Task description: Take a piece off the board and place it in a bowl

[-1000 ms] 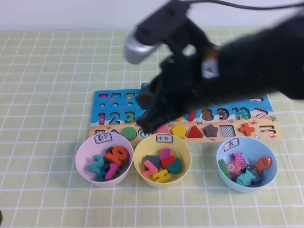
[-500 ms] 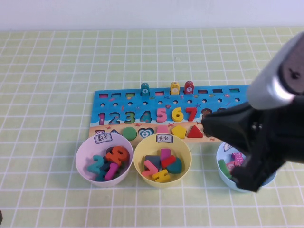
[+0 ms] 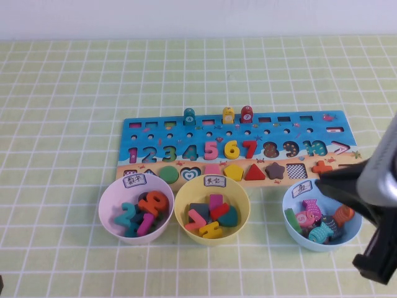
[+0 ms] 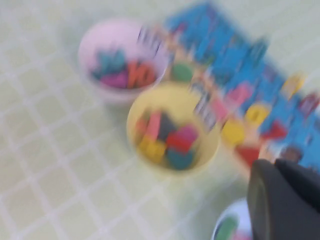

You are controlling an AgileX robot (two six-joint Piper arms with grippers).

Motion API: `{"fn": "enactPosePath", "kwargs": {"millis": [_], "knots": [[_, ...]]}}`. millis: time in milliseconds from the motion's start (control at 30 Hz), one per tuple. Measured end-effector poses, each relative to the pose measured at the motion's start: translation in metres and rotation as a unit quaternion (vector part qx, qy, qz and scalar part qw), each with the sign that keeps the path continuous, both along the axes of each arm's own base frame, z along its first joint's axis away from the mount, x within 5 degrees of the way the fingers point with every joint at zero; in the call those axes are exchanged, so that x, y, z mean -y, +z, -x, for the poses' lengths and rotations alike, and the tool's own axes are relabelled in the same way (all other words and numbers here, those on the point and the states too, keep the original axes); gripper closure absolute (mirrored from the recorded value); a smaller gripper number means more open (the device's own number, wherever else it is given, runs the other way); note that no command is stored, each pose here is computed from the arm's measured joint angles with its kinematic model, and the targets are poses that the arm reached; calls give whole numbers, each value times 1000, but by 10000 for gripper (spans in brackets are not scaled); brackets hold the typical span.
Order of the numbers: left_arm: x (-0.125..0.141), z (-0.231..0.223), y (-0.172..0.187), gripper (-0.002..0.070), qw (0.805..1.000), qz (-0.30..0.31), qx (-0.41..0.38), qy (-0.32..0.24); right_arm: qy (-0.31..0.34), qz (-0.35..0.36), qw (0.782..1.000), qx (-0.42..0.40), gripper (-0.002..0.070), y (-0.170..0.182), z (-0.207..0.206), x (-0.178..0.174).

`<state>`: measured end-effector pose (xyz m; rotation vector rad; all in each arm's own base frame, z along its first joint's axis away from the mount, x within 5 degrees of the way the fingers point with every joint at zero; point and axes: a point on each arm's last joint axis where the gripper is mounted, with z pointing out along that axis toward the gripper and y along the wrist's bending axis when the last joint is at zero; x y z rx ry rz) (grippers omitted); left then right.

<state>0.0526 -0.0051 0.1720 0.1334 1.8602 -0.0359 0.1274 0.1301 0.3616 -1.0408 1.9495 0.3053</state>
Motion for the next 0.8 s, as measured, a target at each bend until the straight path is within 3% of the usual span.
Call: {"fn": "enactPosePath", "kwargs": {"millis": [267, 533, 800], "knots": [[0, 0, 0, 678, 1000, 0, 0, 0, -6, -113, 984, 139, 694, -34, 19, 29], [0, 0, 0, 679, 1000, 0, 0, 0, -150, -149, 949, 235, 694, -78, 38, 88], [0, 0, 0, 679, 1000, 0, 0, 0, -284, -162, 892, 312, 694, -107, 67, 121]]}}
